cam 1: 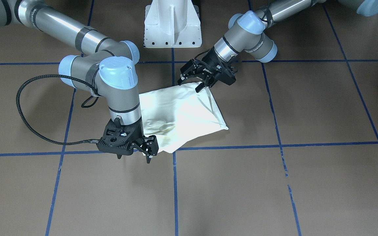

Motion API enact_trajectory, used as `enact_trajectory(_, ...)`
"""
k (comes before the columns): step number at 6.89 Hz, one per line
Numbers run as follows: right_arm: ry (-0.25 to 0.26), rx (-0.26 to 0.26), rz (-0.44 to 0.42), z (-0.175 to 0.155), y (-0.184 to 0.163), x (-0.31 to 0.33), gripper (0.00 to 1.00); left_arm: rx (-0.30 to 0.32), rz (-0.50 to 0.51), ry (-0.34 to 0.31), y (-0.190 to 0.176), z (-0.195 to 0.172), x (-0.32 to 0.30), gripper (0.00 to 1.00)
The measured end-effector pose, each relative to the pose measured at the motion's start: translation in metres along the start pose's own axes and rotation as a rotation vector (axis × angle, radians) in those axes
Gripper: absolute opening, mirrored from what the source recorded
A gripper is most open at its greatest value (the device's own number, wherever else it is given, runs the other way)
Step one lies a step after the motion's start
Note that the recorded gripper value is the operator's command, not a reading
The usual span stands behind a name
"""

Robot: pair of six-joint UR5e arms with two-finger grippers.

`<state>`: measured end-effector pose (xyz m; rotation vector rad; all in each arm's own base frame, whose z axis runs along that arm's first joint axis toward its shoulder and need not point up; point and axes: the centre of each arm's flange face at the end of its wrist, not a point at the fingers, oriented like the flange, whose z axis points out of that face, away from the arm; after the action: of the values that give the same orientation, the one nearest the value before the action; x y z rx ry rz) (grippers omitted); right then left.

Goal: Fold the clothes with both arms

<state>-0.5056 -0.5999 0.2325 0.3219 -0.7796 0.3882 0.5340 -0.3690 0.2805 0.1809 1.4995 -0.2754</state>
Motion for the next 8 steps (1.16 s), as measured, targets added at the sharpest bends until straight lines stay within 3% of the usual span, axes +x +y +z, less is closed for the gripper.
enact_trajectory(5, 0.001, -0.002, -0.002, 0.001, 0.001, 0.005, 1.00, -0.002, -0.014, -0.074, 0.000, 0.026, -0.036, 1.00)
enact_trajectory(8, -0.003, -0.005, -0.003, -0.001, 0.002, 0.004, 1.00, -0.005, -0.006, -0.042, -0.007, 0.008, -0.012, 1.00)
